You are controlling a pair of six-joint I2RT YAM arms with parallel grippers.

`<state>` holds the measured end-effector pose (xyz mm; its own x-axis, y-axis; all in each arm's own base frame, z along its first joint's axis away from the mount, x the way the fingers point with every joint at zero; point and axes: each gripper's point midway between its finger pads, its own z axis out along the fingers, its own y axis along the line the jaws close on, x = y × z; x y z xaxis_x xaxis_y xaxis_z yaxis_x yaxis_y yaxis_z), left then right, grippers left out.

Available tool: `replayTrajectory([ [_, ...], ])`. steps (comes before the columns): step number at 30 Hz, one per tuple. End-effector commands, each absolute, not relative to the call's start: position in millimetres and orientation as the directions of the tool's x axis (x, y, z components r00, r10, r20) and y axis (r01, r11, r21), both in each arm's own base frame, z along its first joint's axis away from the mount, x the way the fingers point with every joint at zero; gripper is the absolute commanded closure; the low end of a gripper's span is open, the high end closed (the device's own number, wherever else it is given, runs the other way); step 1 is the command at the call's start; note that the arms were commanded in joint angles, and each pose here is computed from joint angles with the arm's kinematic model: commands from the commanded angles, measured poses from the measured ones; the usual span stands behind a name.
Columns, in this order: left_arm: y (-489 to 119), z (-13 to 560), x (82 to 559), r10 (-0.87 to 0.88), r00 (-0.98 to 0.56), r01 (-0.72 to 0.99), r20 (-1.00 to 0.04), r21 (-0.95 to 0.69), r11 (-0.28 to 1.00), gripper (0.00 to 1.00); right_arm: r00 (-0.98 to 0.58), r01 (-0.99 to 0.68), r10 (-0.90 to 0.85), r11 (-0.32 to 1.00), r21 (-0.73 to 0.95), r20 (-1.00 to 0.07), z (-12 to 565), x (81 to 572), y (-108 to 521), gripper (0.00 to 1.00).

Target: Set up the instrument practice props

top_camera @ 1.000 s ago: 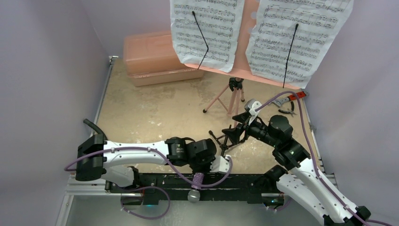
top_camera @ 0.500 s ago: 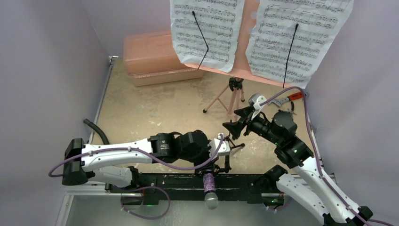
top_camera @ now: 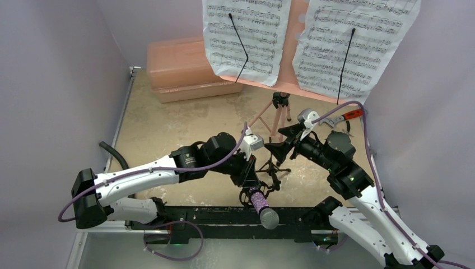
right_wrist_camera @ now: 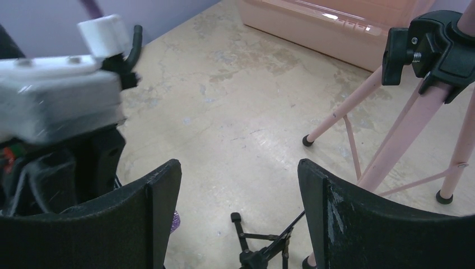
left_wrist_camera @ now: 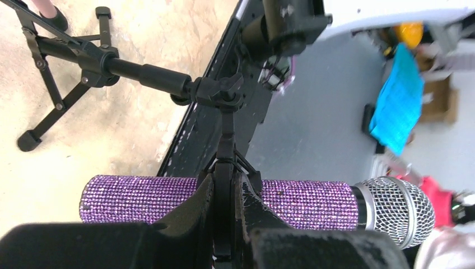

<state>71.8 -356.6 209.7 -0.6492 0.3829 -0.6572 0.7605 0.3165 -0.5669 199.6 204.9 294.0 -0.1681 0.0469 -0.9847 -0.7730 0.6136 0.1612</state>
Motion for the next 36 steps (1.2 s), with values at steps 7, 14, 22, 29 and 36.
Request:
replayTrajectory([
  [7, -385.3, 292.4, 82.9, 0.122, -0.810, 0.585, -0.573, -0.804, 0.109, 1.00, -0.094, -0.779, 0.120, 0.609, 0.148, -0.988, 335.0, 199.0, 204.4, 0.21],
  [14, -388.1, 312.5, 88.9, 0.068, -0.889, 0.456, -0.454, -0.889, 0.035, 1.00, -0.101, -0.779, 0.129, 0.606, 0.159, -0.987, 335.9, 197.3, 204.0, 0.21],
  [22, -384.6, 341.2, 94.7, 0.009, -0.941, 0.337, -0.339, -0.938, -0.088, 1.00, -0.102, -0.778, 0.130, 0.607, 0.160, -0.986, 335.2, 194.7, 202.2, 0.21],
  [29, -381.3, 347.1, 94.5, -0.002, -0.966, 0.257, -0.260, -0.954, -0.157, 1.00, -0.099, -0.778, 0.133, 0.607, 0.160, -0.986, 336.7, 193.7, 201.5, 0.21],
  [36, -370.1, 325.1, 98.9, -0.042, -0.986, 0.165, -0.161, -0.974, -0.153, 1.00, -0.101, -0.778, 0.136, 0.607, 0.164, -0.985, 336.9, 192.7, 201.0, 0.21],
])
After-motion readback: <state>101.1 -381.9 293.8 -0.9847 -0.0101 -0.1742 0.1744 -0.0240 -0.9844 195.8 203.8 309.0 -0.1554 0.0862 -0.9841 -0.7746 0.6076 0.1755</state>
